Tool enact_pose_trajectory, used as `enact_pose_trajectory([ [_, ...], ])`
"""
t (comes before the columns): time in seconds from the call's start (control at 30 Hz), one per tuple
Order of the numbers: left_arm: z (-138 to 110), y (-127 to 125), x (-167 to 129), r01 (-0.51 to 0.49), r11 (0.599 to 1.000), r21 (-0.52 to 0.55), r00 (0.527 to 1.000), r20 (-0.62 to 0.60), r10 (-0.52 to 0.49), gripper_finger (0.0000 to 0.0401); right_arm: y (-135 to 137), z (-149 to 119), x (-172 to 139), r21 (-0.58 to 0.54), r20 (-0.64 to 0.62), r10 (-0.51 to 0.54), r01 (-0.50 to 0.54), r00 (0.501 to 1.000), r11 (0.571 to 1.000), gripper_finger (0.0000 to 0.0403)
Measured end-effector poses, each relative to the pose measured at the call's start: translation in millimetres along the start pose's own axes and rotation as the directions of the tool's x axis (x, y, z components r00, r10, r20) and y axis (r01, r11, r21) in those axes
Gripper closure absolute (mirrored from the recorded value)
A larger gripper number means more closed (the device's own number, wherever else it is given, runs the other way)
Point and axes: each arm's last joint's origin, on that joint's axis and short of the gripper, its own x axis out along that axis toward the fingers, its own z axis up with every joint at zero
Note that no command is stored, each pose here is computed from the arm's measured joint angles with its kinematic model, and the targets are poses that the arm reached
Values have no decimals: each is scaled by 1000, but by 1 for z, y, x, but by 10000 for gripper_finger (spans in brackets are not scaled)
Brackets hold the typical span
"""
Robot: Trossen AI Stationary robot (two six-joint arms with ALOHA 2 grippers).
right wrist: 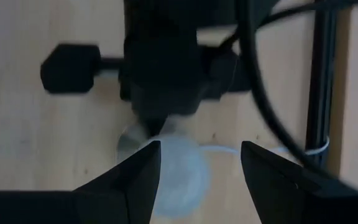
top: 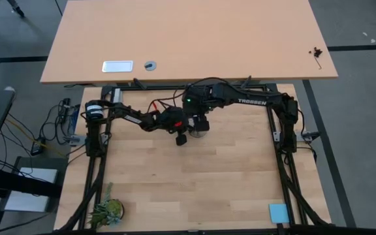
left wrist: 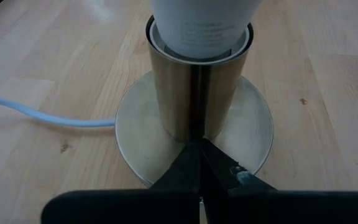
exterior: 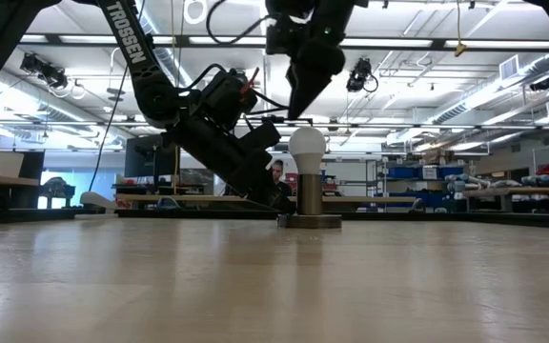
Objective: Screw lightbulb
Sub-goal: Insert the white lightbulb into the gold lamp
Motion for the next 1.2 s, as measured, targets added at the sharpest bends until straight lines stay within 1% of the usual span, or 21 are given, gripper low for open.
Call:
enact_pose_trajectory([
  [0.13, 0, 0, 0, 0, 1000, 1, 1000, 0, 0, 400, 3, 4, -1, -6, 29, -10, 10, 1000, 1000, 174],
  [0.27, 0, 0, 0, 0, 1000, 2, 1000, 0, 0, 400, 2, 3, -1, 6, 10, -34, 34, 999, 999, 176],
  [0.33, 0, 0, 0, 1, 1000, 2, 1000, 0, -1, 400, 2, 3, -1, 46, -1, -78, 78, 997, 996, 175],
  [0.4, 0, 0, 0, 1, 1000, 2, 1000, 0, -1, 400, 2, 4, -1, 50, -11, -120, 120, 993, 991, 170],
  [0.5, 0, 0, 0, 1, 1000, 2, 1000, 0, -1, 400, 5, 5, -2, 34, -23, -157, 157, 987, 987, 155],
  [0.77, 0, 0, 0, 1, 1000, 2, 1000, -1, -1, 400, 12, 6, -3, 8, -29, -161, 162, 986, 987, 100],
  [0.87, 0, 0, 0, 1, 1000, 2, 1000, -2, -1, 400, 11, 2, -3, -20, -60, -142, 141, 988, 990, 90],
  [0.97, 0, 0, 0, 1, 1000, 2, 1000, -2, -1, 400, 4, -4, -2, -32, -80, -68, 66, 995, 997, 89],
  [1.07, 0, 0, 0, 0, 1000, 2, 1000, -2, 0, 400, -2, -7, -1, -24, -53, 20, -22, 998, 999, 92],
  [1.2, 0, 0, 0, 1, 1000, 2, 1000, -1, -1, 400, -9, -10, 0, -13, -49, 49, -49, 998, 999, 98],
])
